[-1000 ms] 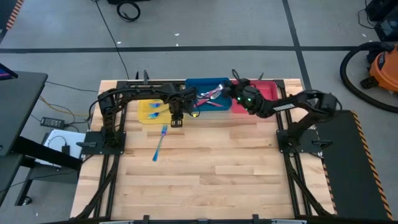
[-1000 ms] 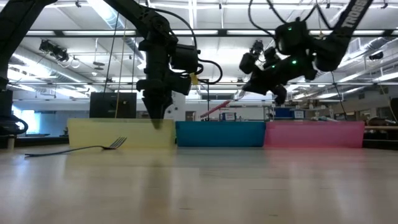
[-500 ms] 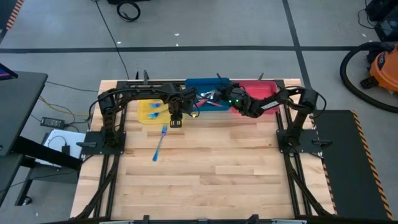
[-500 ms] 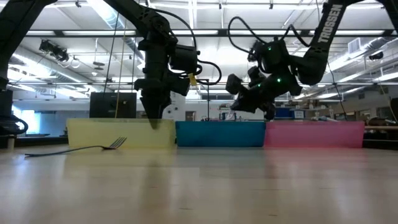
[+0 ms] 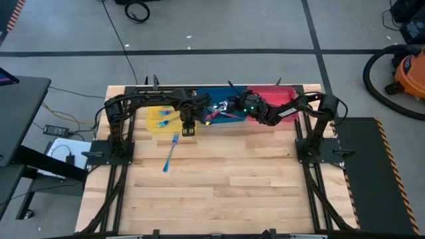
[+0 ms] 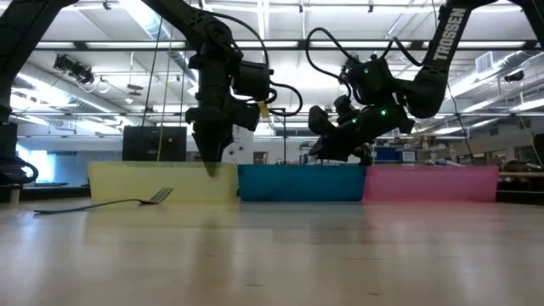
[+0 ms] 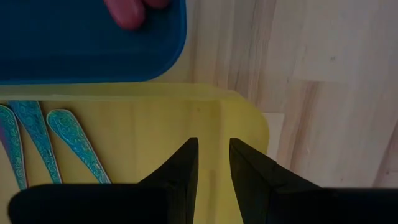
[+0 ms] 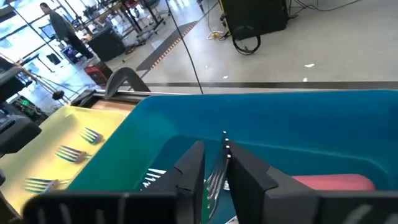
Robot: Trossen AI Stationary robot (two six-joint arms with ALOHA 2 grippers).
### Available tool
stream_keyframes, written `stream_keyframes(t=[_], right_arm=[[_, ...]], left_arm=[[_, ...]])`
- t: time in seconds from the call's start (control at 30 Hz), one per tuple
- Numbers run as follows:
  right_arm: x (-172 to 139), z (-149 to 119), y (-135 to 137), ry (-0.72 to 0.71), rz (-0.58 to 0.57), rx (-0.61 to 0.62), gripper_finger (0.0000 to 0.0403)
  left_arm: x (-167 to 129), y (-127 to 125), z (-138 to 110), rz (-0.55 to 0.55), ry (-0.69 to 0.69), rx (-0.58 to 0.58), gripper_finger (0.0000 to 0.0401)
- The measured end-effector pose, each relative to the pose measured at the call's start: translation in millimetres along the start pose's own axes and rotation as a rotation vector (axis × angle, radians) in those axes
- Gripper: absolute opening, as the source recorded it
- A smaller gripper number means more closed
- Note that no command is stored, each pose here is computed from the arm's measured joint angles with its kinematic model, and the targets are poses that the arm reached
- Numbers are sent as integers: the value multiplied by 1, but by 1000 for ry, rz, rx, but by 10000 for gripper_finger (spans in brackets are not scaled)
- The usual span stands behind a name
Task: Sort silverware by color (type)
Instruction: Put the pink fork into the blue bin, then adjust the yellow bin
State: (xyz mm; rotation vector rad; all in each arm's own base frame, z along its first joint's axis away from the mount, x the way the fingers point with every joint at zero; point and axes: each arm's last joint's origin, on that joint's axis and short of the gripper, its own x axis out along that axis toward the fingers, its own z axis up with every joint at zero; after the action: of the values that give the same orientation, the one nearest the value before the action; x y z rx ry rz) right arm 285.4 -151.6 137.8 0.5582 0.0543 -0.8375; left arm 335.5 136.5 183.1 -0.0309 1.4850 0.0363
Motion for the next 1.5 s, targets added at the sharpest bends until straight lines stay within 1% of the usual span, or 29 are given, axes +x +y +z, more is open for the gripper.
stream_keyframes(t=[0.17,0.3,0.37,0.47,0.8,0.93,1.03,1.13,1.33,1.43,1.5], right_arm=[[0,2,2,-12,24,-13,100],[0,4,5,1,123,-16,114],[0,5,5,7,146,-33,118],[0,5,4,11,138,-65,125],[0,6,3,17,138,-91,151],[-9,16,6,41,115,-127,160],[-20,30,9,35,76,-140,166],[-33,46,14,8,73,-182,170],[-54,71,22,-64,103,-291,170],[-62,79,24,-86,108,-346,170],[-65,82,24,-93,110,-357,170]], left_arm=[[0,0,-1,-4,12,-1,91],[0,-1,-2,-6,17,-1,91],[0,-1,-2,-6,19,-2,91],[0,-1,-2,-6,19,-2,91],[0,-2,-4,-15,45,-46,91],[0,-3,-8,-25,80,-79,91],[0,-3,-8,-26,91,-128,91],[-1,-8,-9,-31,117,-143,91],[-1,-33,-8,-41,175,-124,91],[-1,-47,-5,-43,187,-93,91],[-1,-53,-3,-40,181,-92,91]])
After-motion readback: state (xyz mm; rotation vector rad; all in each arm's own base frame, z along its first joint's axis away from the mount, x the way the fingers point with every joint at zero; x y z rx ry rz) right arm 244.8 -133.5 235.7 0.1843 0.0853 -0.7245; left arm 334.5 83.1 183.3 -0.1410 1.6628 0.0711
